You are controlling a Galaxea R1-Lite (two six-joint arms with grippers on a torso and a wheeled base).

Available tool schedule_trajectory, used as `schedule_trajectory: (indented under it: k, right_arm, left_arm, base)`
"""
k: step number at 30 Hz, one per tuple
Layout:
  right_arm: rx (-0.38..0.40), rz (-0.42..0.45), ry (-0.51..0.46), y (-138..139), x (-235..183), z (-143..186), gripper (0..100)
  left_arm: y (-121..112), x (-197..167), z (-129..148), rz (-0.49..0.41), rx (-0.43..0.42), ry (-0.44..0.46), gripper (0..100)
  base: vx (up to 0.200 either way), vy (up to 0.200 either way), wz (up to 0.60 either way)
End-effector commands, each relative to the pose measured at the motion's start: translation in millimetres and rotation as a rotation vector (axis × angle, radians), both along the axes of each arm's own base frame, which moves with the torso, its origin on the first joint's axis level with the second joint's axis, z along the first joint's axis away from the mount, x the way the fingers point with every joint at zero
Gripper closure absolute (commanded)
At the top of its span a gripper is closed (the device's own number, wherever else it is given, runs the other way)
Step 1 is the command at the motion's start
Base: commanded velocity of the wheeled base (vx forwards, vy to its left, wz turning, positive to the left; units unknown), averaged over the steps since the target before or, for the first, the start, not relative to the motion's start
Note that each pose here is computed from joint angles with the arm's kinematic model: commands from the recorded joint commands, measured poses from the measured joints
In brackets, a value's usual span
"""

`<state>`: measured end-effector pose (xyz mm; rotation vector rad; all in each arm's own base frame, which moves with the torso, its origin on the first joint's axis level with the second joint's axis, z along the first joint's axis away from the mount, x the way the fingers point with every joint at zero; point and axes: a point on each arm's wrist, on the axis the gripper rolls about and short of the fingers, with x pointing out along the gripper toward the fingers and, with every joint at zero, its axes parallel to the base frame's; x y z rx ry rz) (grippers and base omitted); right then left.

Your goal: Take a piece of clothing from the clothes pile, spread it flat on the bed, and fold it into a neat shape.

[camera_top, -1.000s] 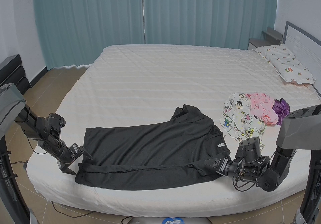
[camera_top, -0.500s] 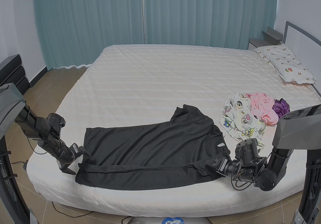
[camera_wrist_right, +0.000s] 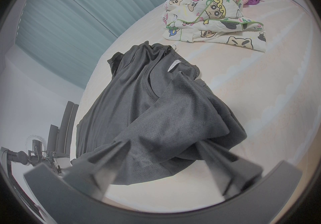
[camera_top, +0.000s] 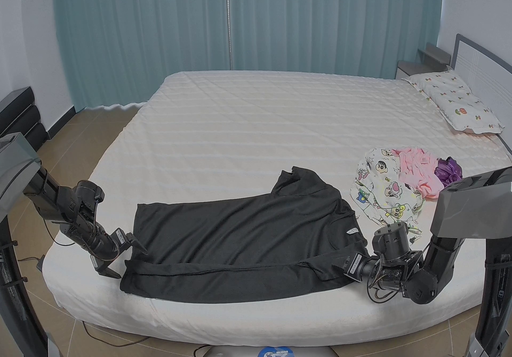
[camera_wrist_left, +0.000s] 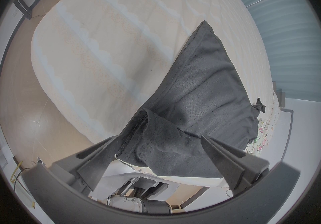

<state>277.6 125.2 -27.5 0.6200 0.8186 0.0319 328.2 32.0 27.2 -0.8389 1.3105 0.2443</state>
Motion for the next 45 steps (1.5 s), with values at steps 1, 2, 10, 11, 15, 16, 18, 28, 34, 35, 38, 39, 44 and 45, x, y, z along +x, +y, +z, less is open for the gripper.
schedule_trajectory:
  k: [1, 2, 10, 11, 15, 16, 18, 28, 34, 35, 38, 39, 44, 45]
  right_arm:
    - [0.001, -0.002, -0.006, 0.4, 0.7, 1.3, 100]
    - [0.001, -0.002, -0.006, 0.3, 0.7, 1.6, 100]
    - [0.004, 0.005, -0.012, 1.3, -1.7, 12.2, 100]
    - [0.01, 0.007, -0.024, 1.1, -2.2, 17.0, 100]
    - [0.031, 0.011, -0.066, 0.7, -3.3, 32.8, 100]
    - [0.035, 0.014, -0.07, 0.6, -3.7, 34.5, 100]
    - [0.04, 0.015, -0.076, -0.1, -4.3, 37.3, 100]
    - [0.101, 0.069, -0.087, -5.8, -14.7, 73.0, 100]
    - [0.119, 0.063, -0.121, -7.7, -11.6, 81.0, 100]
    - [0.12, 0.063, -0.123, -7.4, -10.9, 81.1, 100]
    - [0.125, 0.068, -0.134, -5.1, -8.1, 83.7, 100]
    - [0.129, 0.068, -0.142, -4.3, -6.2, 85.8, 100]
    - [0.142, 0.07, -0.178, -2.6, -2.4, 95.6, 100]
    - [0.141, 0.07, -0.177, -2.8, -2.9, 95.7, 100]
  left_arm:
    - [0.2, -0.1, -0.5, 0.001, 0.0, 0.002, 0]
    - [-0.3, 0.3, -0.2, -0.001, 0.0, 0.0, 0]
    - [-0.3, -0.1, 0.0, -0.001, 0.0, 0.0, 0]
    - [0.2, -0.1, -0.5, 0.001, 0.0, 0.002, 0]
    - [0.2, -0.1, -0.5, 0.001, 0.0, 0.002, 0]
    - [-0.3, 0.0, -0.5, -0.001, 0.0, 0.002, 0]
    - [0.2, -0.1, -0.5, 0.001, 0.0, 0.002, 0]
    - [-0.3, 0.0, -0.5, 0.0, 0.001, 0.002, 0]
    - [0.2, -0.1, -0.5, 0.0, 0.002, 0.001, 0]
    - [0.2, -0.1, -0.5, 0.001, 0.001, 0.002, 0]
    - [-0.3, 0.0, -0.5, -0.002, 0.002, 0.001, 0]
    - [-0.3, 0.0, -0.5, -0.002, 0.002, 0.001, 0]
    - [-0.3, 0.0, -0.5, -0.002, 0.002, 0.001, 0]
    - [-0.3, 0.3, -0.2, -0.002, 0.002, 0.0, 0]
  base:
    - [0.0, 0.0, 0.0]
    - [0.0, 0.0, 0.0]
    - [0.0, 0.0, 0.0]
    - [0.0, 0.0, 0.0]
    - [0.0, 0.0, 0.0]
    - [0.0, 0.0, 0.0]
    - [0.0, 0.0, 0.0]
    - [0.0, 0.0, 0.0]
    - [0.0, 0.0, 0.0]
    - [0.0, 0.0, 0.0]
    - [0.0, 0.0, 0.0]
    - [0.0, 0.0, 0.0]
    - [0.0, 0.0, 0.0]
    - [0.0, 0.0, 0.0]
